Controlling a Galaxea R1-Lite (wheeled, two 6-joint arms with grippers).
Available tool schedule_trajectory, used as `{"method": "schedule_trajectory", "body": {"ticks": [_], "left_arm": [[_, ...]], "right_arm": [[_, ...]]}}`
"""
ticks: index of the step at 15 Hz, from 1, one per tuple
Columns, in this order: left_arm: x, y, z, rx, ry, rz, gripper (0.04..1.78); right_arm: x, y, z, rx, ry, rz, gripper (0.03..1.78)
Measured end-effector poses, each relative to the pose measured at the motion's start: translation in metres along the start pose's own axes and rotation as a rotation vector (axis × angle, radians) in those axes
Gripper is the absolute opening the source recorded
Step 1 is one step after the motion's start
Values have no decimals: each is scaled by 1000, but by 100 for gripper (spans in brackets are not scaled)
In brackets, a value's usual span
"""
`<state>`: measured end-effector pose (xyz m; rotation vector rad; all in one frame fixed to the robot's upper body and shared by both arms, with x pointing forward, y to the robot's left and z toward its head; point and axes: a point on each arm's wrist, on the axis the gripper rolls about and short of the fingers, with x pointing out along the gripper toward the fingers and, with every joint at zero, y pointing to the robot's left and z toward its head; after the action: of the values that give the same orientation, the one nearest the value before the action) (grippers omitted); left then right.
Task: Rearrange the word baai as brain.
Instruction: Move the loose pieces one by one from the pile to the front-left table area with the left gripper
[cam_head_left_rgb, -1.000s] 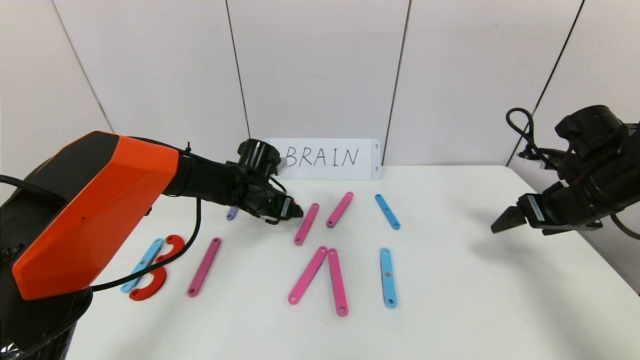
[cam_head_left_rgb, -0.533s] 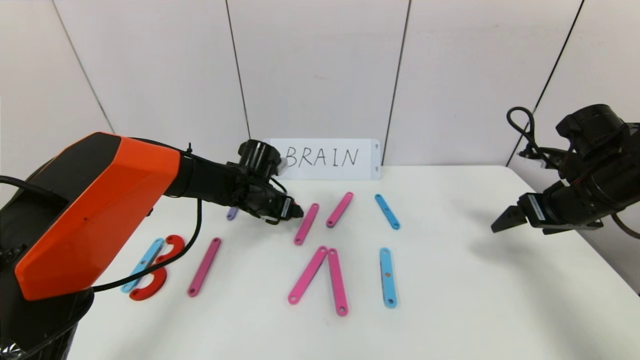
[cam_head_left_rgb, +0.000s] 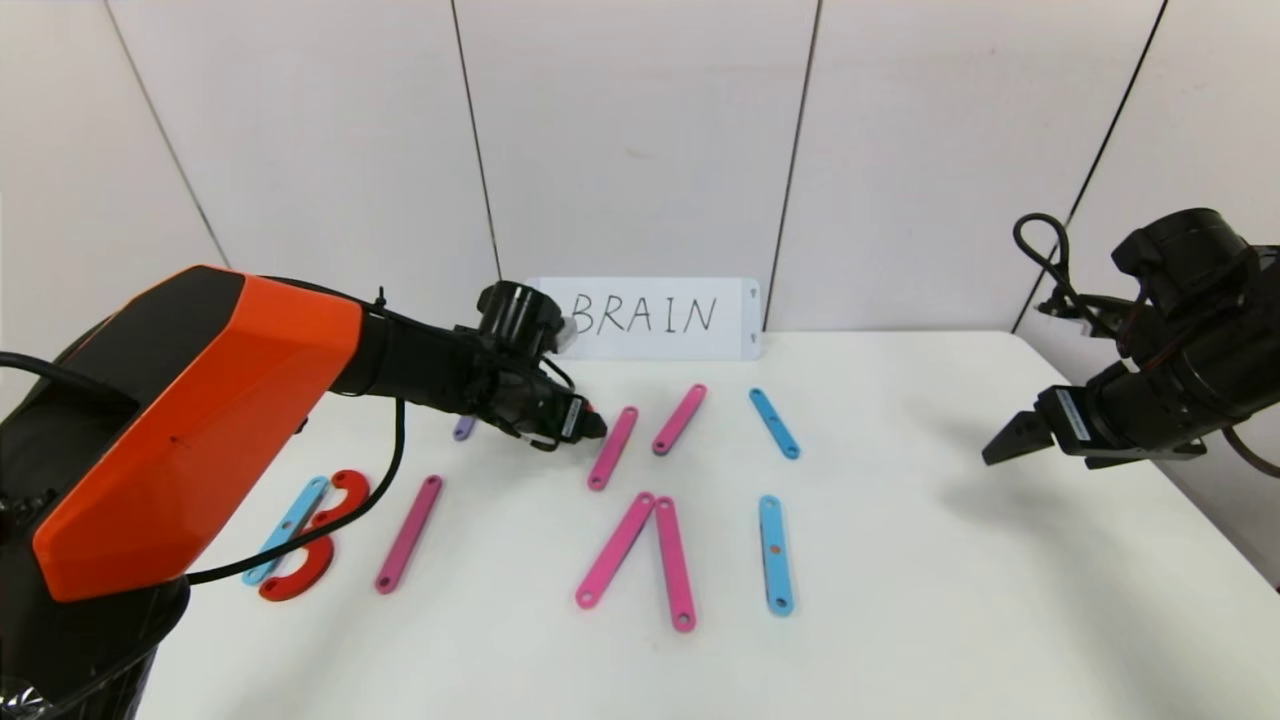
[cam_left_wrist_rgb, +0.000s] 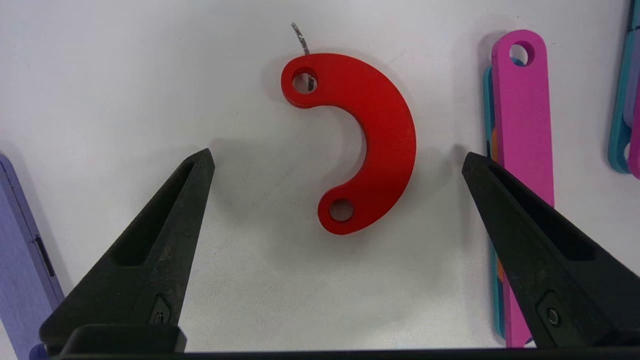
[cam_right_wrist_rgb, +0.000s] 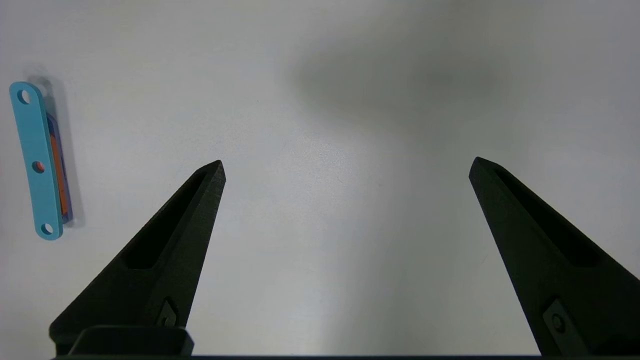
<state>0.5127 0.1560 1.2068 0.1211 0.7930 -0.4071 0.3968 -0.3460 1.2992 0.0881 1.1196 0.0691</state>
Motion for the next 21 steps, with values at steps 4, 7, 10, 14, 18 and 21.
{"method": "schedule_trajectory", "body": {"ticks": [4, 7, 10, 14, 18, 21], "left_arm": [[-7, -1, 0, 46, 52, 4, 173], [-15, -2, 8, 43, 99, 7, 173], [-13, -4, 16, 28, 110, 11, 173], [-4, -11, 25, -2, 100, 23, 173], [-2, -12, 27, 1, 108, 25, 173], [-10, -10, 30, 0, 105, 27, 173]], "right_arm": [[0, 0, 0, 0, 0, 0, 171], [0, 0, 0, 0, 1, 0, 171], [1, 0, 0, 0, 3, -1, 171], [1, 0, -1, -1, 5, 0, 171], [2, 1, -1, -2, 7, 0, 171], [3, 1, -1, -5, 11, -1, 171]]}}
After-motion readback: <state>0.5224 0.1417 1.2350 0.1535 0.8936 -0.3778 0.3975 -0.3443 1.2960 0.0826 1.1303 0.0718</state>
